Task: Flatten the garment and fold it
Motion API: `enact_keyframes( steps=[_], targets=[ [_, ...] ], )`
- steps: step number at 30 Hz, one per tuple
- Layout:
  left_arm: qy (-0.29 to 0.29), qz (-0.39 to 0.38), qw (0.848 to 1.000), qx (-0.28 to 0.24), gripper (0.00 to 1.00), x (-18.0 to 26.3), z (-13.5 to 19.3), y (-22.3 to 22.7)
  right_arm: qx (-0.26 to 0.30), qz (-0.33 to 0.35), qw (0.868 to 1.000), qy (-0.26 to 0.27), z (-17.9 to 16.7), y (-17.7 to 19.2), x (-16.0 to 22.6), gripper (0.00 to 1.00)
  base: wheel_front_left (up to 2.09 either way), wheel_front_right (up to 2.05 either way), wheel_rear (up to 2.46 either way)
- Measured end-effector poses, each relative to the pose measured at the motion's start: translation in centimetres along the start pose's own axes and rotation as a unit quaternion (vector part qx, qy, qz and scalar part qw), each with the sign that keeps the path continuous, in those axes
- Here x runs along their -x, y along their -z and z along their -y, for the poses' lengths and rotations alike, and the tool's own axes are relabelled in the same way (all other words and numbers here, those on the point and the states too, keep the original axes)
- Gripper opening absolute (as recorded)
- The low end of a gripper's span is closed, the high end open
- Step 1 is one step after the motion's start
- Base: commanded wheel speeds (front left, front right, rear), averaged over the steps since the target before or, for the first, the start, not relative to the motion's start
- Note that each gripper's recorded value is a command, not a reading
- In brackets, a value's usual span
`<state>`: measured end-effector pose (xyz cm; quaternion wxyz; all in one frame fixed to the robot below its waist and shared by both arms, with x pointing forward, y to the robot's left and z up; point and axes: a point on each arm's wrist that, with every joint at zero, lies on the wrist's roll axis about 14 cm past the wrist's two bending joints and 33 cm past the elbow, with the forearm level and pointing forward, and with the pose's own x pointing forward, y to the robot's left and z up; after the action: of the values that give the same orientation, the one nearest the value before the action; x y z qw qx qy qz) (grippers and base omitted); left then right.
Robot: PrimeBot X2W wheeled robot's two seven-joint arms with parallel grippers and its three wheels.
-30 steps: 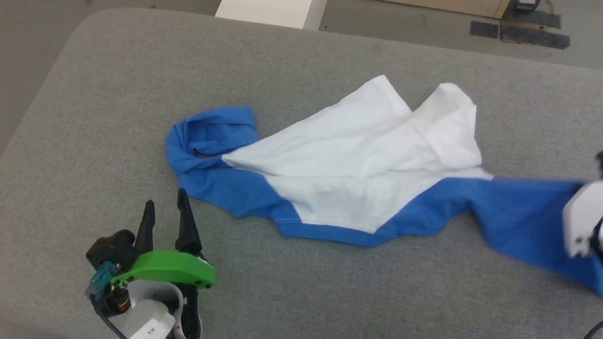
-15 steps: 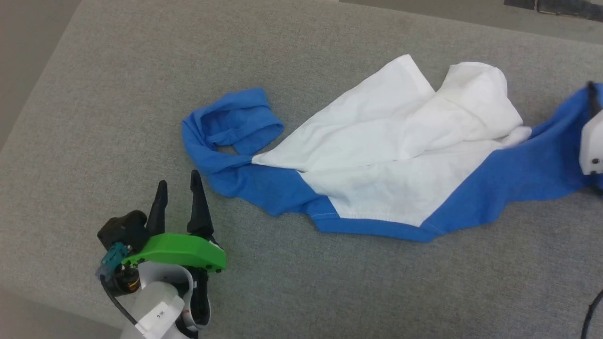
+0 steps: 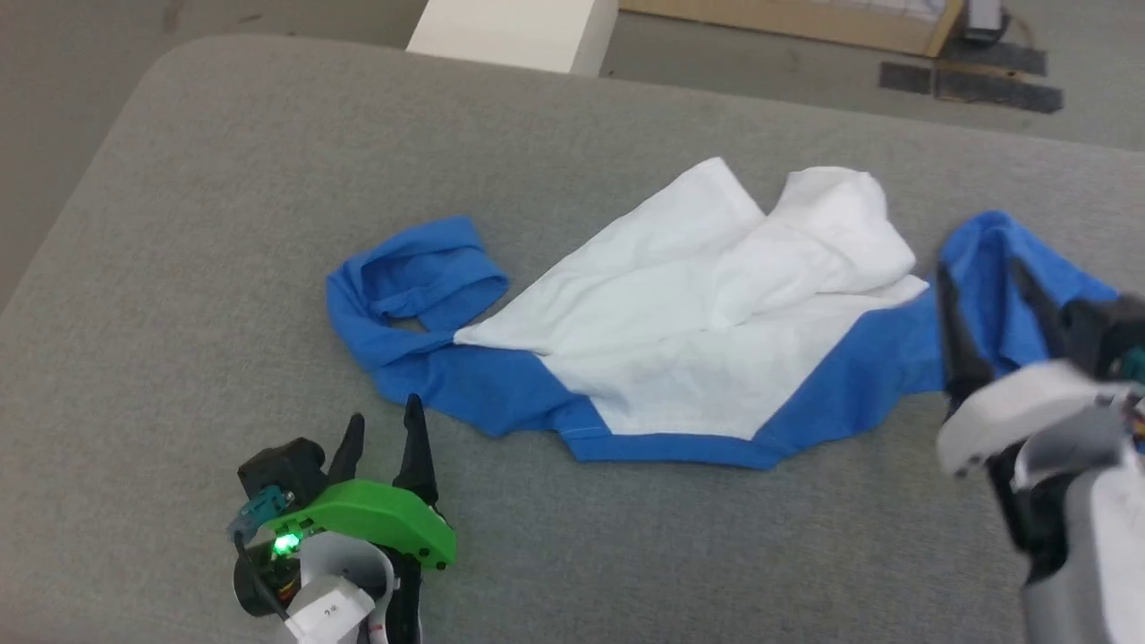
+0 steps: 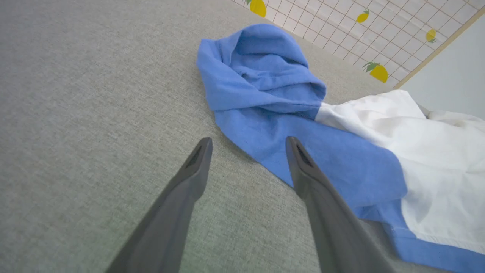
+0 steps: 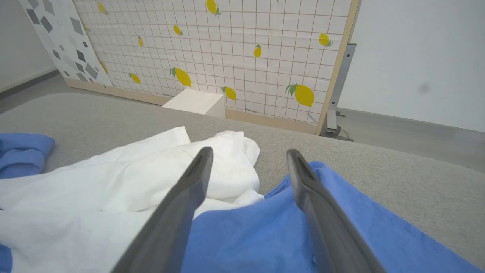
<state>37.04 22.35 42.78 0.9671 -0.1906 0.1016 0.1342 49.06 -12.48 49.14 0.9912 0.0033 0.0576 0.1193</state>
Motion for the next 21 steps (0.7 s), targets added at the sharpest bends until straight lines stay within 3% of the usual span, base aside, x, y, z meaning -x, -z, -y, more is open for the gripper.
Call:
enact_keyframes(
  steps=[10, 21],
  targets=[
    [-0.003, -0.128, 0.992, 0.022, 1.00, -0.8, 2.1, 4.3, -0.058, -0.002, 0.998, 0.031, 0.3, 1.3, 6.9, 1.00, 0.00, 0.00, 0.00],
    [-0.016, -0.176, 0.984, 0.002, 1.00, -3.6, 2.6, 4.7, -0.085, -0.012, 0.995, 0.044, 0.8, 2.2, 9.0, 1.00, 0.00, 0.00, 0.00]
  ],
)
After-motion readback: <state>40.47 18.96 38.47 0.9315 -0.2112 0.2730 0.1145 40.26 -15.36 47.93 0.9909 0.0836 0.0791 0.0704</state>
